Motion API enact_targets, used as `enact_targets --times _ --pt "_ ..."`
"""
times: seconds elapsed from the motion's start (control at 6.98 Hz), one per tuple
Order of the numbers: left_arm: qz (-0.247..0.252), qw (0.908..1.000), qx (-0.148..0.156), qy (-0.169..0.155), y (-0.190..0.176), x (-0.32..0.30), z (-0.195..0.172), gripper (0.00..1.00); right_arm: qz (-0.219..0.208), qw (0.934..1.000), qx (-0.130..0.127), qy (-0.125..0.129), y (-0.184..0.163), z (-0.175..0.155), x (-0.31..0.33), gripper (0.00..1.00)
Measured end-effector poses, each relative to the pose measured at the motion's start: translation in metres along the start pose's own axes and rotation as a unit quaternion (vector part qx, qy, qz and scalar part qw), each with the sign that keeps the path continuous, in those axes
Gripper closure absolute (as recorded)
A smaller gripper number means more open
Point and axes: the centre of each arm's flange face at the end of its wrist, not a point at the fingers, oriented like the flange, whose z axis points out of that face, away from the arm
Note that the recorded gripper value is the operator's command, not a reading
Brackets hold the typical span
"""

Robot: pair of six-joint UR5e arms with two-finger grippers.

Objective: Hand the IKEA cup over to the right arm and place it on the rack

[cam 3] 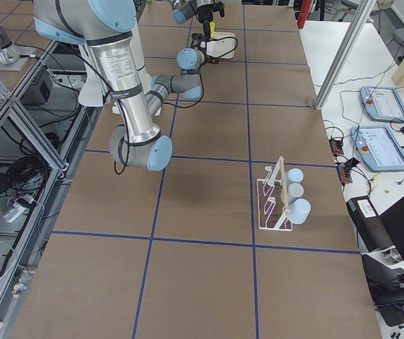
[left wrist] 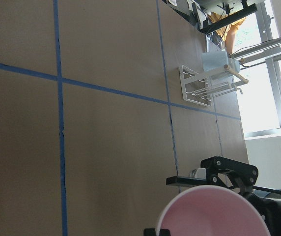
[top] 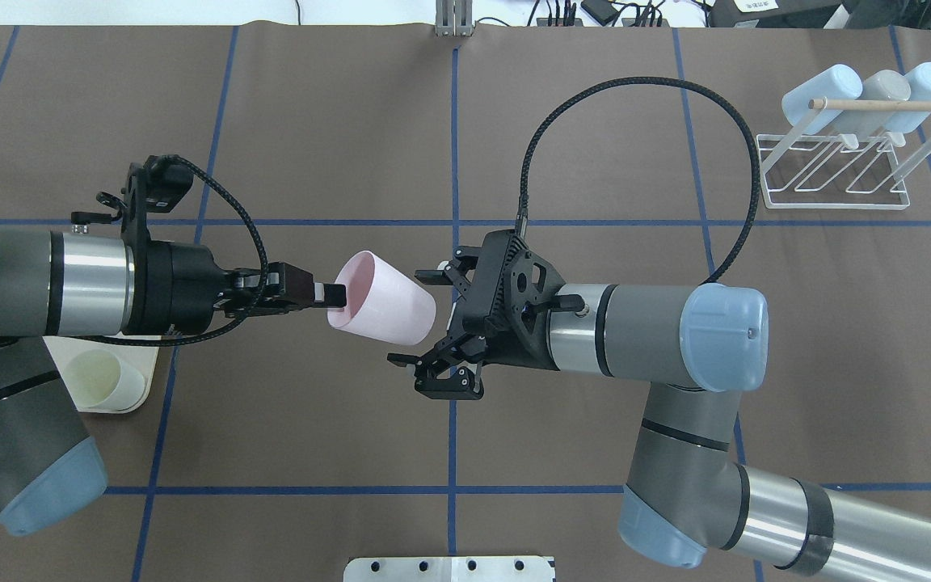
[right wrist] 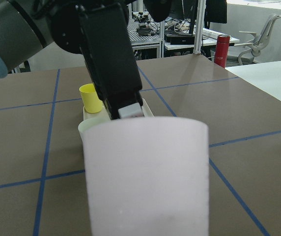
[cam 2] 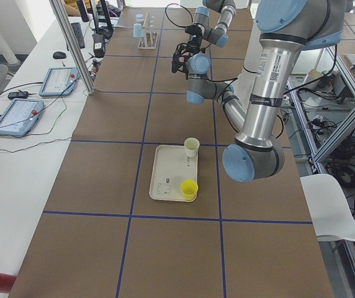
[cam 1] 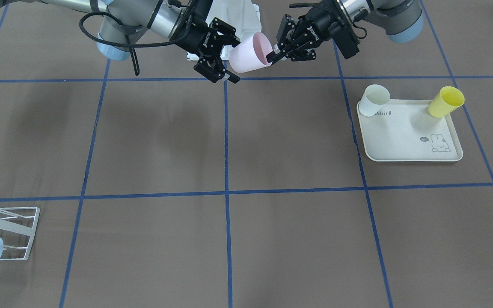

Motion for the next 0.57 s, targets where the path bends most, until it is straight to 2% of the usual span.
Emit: enact_targets --times 0.43,0.57 --pt "-0.001 1.0000 -0.001 -0.001 0.0015 -0.0009 0.0009 1.00 0.000 1.0000 0.000 0.001 -0.0001 -0.0004 0.0002 0.03" --pt "-0.001 1.0000 -0.001 -0.001 0.0015 -0.0010 0.0008 1.00 0.000 1.0000 0.000 0.001 0.0000 -0.0006 0.0002 0.07"
